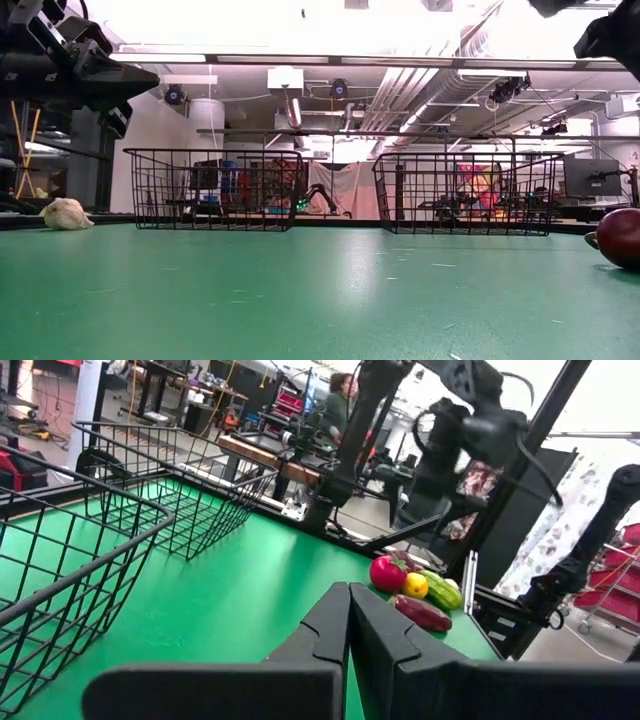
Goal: Sort produce into baskets
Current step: Put the red tomato into the right wire basket
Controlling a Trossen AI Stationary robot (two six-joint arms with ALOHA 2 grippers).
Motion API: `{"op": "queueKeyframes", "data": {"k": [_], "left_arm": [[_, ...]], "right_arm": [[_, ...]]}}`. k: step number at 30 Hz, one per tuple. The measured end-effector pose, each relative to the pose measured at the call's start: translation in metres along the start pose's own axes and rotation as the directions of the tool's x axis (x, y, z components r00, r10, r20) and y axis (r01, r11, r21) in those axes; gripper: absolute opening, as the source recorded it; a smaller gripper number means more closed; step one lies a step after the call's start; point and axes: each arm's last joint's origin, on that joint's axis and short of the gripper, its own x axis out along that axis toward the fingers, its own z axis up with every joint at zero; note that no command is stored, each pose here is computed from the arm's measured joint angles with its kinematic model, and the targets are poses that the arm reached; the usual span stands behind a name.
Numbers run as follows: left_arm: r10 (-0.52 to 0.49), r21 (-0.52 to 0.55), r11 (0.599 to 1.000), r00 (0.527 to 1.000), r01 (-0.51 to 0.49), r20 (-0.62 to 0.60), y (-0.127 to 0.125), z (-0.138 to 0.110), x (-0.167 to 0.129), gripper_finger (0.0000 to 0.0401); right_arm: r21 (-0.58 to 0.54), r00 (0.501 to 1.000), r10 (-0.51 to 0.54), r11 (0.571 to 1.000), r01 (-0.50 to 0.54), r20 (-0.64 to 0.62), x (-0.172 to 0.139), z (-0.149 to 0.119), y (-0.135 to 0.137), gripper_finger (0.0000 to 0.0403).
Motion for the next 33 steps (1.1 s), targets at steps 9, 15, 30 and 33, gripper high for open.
{"op": "queueKeyframes", "data": {"k": [9, 15, 30, 33], "left_arm": [[0.0, 0.0, 1.0, 1.0, 0.0, 0.0, 0.0, 0.0, 0.0, 0.0], [0.0, 0.0, 1.0, 1.0, 0.0, 0.0, 0.0, 0.0, 0.0, 0.0], [0.0, 0.0, 1.0, 1.0, 0.0, 0.0, 0.0, 0.0, 0.0, 0.0], [0.0, 0.0, 1.0, 1.0, 0.0, 0.0, 0.0, 0.0, 0.0, 0.0]], "right_arm": [[0.068, 0.986, -0.165, 0.984, 0.165, 0.001, 0.034, 0.002, 0.02, 0.0343], [0.187, 0.974, -0.217, 0.956, 0.227, -0.072, 0.047, 0.007, 0.019, 0.0343], [0.381, 0.974, -0.181, 0.898, 0.221, -0.139, 0.05, 0.012, 0.017, 0.0343], [0.391, 0.976, -0.156, 0.897, 0.204, -0.153, 0.051, 0.013, 0.018, 0.0343]]}}
